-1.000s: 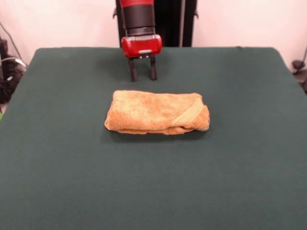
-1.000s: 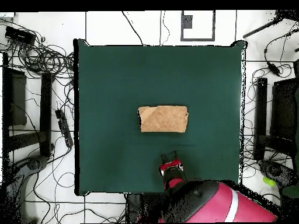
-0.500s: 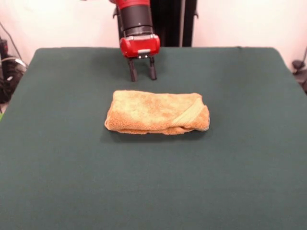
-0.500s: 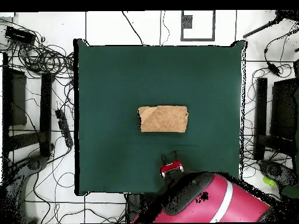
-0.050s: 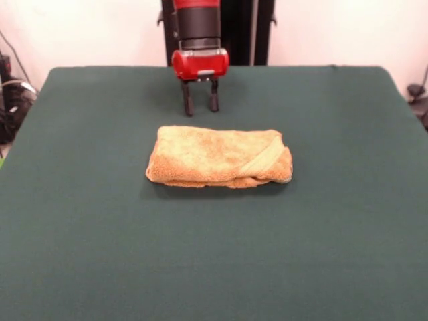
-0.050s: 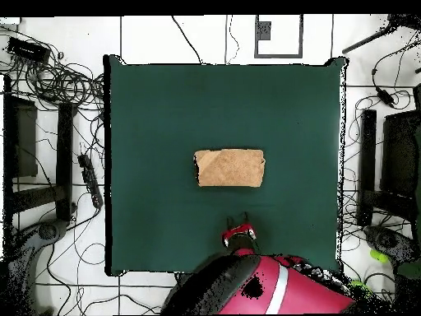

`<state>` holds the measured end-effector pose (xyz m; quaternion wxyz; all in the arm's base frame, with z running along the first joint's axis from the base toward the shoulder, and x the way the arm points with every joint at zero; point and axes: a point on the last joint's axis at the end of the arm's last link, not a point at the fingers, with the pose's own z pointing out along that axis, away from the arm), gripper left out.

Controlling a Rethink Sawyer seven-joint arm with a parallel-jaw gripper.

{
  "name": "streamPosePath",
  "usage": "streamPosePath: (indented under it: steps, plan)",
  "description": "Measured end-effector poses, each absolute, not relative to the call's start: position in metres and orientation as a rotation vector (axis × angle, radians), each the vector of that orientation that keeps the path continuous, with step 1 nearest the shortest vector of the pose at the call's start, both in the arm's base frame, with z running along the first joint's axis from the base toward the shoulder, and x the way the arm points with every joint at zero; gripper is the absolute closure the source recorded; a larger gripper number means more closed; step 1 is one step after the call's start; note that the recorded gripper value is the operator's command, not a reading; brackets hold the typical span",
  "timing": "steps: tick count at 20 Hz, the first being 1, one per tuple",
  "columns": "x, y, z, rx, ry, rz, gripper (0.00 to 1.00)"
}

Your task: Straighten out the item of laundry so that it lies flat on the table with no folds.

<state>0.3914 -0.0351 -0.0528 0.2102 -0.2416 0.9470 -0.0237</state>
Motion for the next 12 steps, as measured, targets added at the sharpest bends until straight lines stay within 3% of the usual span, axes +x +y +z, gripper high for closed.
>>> streamPosePath:
  steps: [12]
  plan:
    - [0.406,-0.044,-0.05,-0.522,2.755,0.08,0.0]
